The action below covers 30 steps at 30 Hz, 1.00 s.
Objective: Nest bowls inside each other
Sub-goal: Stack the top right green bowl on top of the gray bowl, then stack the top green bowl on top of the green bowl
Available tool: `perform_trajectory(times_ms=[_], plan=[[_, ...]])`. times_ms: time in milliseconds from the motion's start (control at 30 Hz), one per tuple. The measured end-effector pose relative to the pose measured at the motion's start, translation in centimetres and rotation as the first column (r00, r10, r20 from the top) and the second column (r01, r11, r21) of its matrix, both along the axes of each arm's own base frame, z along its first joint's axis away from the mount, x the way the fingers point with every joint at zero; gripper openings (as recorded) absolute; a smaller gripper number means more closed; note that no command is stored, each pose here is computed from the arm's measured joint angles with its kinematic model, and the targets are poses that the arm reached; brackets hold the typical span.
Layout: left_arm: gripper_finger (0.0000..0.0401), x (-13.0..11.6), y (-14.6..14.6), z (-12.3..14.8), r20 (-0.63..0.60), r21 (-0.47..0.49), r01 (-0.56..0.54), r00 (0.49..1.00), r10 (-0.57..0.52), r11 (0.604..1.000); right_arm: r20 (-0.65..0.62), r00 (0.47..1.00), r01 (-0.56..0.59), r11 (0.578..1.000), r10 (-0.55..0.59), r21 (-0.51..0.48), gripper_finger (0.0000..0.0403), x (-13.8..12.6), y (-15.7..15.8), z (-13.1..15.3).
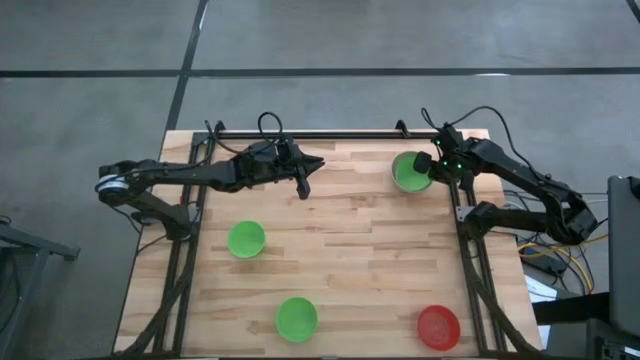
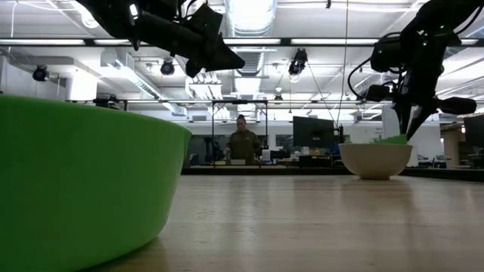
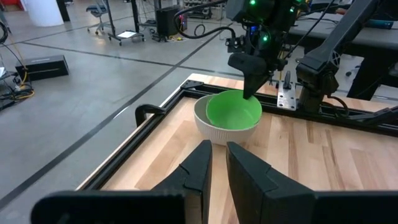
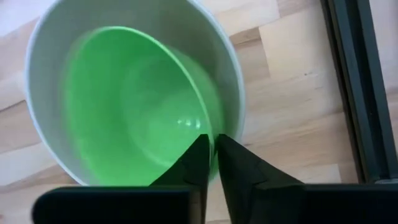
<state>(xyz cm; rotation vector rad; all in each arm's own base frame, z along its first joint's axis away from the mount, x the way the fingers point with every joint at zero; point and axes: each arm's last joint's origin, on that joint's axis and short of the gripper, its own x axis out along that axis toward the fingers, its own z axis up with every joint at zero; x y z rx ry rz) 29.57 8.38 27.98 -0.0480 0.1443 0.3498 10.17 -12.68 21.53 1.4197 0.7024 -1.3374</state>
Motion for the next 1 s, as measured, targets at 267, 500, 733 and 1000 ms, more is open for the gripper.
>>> perform_trajectory(times_ms=[267, 500, 733, 1000], plan=[[0.0053, 0.0, 0.0, 0.0, 0.000, 0.000, 0.000, 1.000, 0.000, 1.000, 0.001, 1.000, -0.003, 1.000, 0.003, -0.005, 0.0094, -0.1, 0.0, 0.0], [0.0053, 0.0, 0.0, 0.0, 0.000, 0.000, 0.000, 1.000, 0.000, 1.000, 0.038, 0.999, 0.025, 0.999, -0.024, -0.039, 0.0118, -0.1, 0.0, 0.5], [0.0053, 0.0, 0.0, 0.0, 0.000, 0.000, 0.000, 1.000, 0.000, 1.000, 0.099, 0.995, 0.032, 0.993, -0.021, -0.111, 0.0116, -0.5, 0.5, 2.0], [0.0053, 0.0, 0.0, 0.0, -0.001, 0.000, 0.000, 1.000, 0.000, 1.000, 0.153, 0.988, 0.020, 0.987, 0.004, -0.158, 0.0091, -0.4, 1.4, 3.3]])
